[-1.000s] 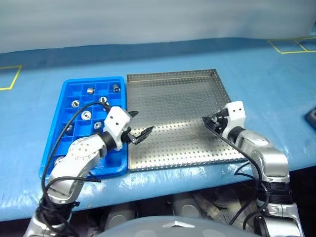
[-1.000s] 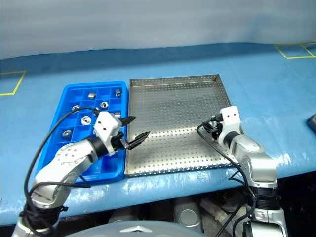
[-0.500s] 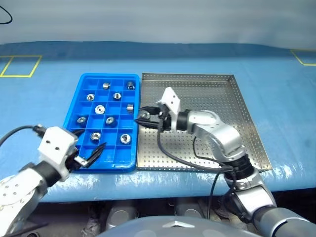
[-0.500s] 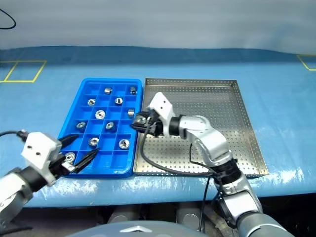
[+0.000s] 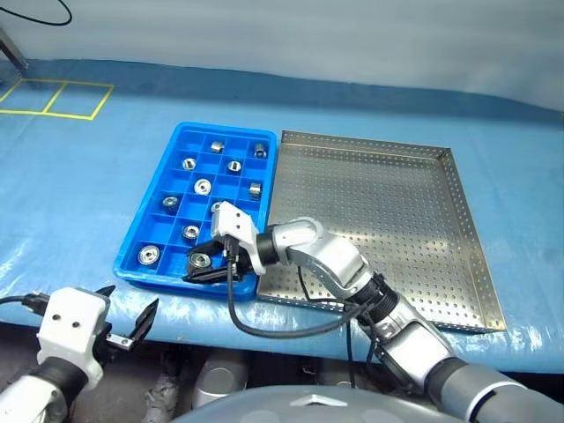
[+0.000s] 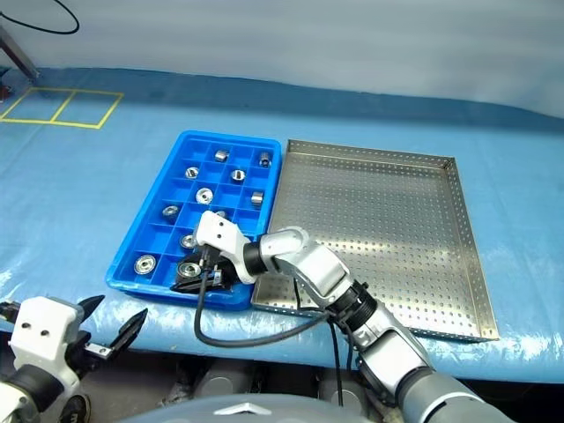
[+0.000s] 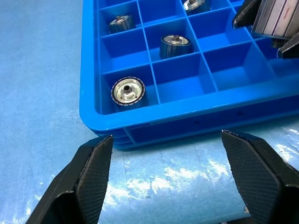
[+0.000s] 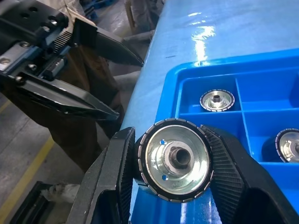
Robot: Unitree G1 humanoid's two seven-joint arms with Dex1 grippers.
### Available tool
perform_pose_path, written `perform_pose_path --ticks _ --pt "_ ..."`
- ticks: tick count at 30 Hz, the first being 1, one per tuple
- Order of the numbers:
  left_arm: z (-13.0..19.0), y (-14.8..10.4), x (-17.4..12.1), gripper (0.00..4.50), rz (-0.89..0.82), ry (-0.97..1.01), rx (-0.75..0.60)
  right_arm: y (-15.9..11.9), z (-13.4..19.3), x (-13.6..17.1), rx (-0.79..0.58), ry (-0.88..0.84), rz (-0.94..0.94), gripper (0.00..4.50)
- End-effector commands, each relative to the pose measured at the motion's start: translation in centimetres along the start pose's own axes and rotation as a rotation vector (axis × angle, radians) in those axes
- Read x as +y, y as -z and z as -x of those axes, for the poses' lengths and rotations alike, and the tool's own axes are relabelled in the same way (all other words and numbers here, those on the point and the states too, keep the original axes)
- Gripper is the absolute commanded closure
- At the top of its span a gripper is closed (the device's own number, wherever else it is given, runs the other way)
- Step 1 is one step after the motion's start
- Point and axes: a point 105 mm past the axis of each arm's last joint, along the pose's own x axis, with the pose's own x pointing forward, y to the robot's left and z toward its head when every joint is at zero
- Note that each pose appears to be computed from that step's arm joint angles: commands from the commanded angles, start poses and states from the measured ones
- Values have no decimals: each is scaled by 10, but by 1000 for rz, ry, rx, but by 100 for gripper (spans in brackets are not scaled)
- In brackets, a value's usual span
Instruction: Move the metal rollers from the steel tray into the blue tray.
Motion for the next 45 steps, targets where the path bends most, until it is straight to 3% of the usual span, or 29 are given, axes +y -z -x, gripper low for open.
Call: perform_pose_path --ticks 1,10,11,15,20,24,27,35,36,40,45 --pt "-3 -12 -7 47 -15 16 -50 -12 -5 -6 -40 7 32 265" --pt "-11 -20 -9 47 -34 34 -66 -2 -10 -20 -15 61 1 265" --pt "-12 -21 -9 47 -36 37 -67 -2 -10 -20 -16 63 3 193" --pt "-16 -24 -11 47 -44 51 -72 -16 -4 -25 -85 124 73 74" --pt "-26 -35 -16 47 -52 95 -110 -40 17 -27 -192 191 81 74" --pt "-42 -58 -27 47 -11 167 -228 -63 56 -43 -313 397 129 74" --pt "-58 -82 -36 47 -9 228 -346 -63 103 -59 -349 611 176 74" --pt "-110 -110 -47 47 -130 320 -441 -3 230 -67 -142 983 83 74" --pt "-115 -111 -51 47 -142 344 -441 5 239 -64 -121 1001 67 74" --pt "-129 -116 -66 47 -166 453 -452 31 269 -50 -30 1075 21 4" --pt "-139 -121 -75 47 -194 527 -465 23 274 -35 -46 1088 79 4"
